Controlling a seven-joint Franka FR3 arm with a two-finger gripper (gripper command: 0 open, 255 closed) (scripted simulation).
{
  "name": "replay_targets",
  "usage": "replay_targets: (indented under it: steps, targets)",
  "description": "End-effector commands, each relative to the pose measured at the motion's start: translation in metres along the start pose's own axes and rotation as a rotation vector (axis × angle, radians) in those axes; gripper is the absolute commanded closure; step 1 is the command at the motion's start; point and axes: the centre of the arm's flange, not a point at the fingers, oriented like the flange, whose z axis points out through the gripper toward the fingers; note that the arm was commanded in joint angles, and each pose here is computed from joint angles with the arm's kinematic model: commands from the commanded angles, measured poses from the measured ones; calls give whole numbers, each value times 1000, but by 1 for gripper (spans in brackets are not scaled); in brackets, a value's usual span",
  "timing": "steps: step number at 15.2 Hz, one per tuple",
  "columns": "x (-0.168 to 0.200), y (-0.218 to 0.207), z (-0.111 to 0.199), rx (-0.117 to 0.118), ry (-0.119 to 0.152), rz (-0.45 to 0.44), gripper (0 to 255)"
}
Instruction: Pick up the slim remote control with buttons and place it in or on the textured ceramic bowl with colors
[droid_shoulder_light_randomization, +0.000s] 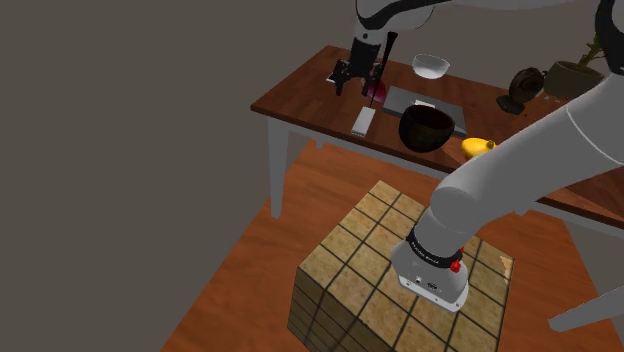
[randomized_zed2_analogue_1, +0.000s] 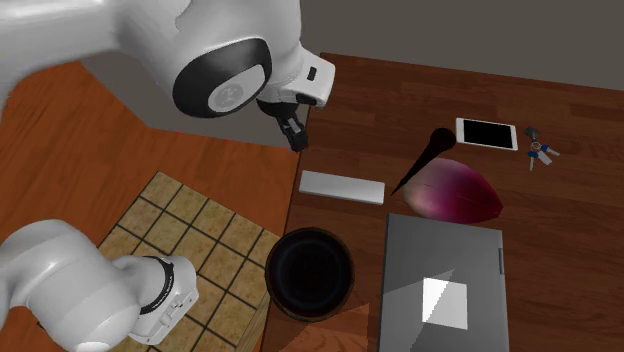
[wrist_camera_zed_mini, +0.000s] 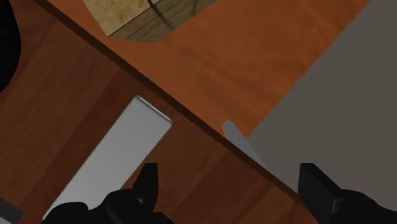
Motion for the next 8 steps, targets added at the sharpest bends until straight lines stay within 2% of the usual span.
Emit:
replay_targets:
  steps: [1,8]
  targets:
    - [16,14,15,-11,-2,71,0]
    - [59,74,66,-50,-12,313,0]
